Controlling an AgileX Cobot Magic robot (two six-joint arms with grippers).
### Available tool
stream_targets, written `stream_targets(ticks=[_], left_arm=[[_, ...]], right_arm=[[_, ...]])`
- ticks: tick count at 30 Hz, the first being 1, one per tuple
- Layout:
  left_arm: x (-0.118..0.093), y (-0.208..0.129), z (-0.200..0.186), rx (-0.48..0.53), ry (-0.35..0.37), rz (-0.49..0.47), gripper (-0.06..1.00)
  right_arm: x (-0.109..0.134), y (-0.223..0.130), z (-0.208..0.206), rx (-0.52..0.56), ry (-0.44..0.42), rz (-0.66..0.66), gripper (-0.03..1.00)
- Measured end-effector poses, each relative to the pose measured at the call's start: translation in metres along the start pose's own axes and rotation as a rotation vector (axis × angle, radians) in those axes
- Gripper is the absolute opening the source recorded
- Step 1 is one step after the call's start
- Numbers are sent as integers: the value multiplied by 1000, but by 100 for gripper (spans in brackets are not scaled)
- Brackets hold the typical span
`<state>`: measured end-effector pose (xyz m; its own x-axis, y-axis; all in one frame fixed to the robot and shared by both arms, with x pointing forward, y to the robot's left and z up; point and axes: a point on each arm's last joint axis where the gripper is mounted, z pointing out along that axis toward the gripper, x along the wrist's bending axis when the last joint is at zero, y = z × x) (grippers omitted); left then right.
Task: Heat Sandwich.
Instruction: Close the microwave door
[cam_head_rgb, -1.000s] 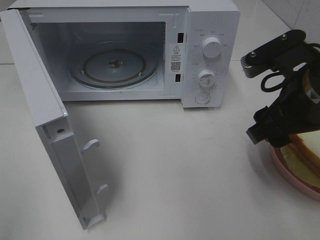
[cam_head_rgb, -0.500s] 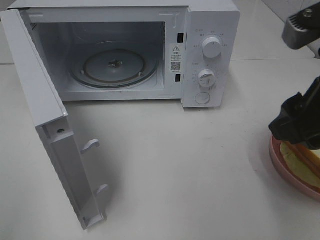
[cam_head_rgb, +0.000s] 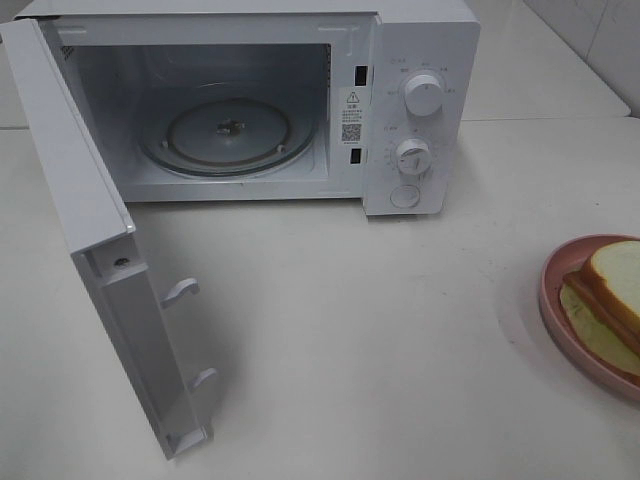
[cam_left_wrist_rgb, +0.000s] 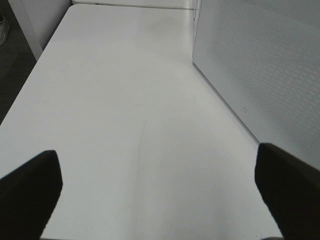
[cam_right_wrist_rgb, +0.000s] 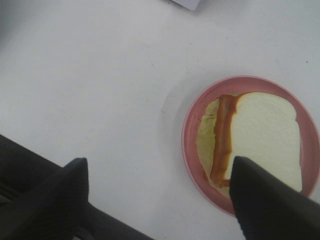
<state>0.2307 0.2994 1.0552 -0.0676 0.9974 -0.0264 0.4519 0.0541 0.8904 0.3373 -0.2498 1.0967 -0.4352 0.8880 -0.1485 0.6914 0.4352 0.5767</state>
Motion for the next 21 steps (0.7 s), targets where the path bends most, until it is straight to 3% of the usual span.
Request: stream_targets(ticks=[8,14,21], left_arm=[[0,0,0,0,0,0,99],[0,0,0,0,0,0,99],[0,0,0,0,0,0,99]], right_arm=[[-9,-35,-27,-109,5,38,75],[-12,-62,-26,-114,-10,72,75],[-17,-94,-26,-168,-117,222,75]])
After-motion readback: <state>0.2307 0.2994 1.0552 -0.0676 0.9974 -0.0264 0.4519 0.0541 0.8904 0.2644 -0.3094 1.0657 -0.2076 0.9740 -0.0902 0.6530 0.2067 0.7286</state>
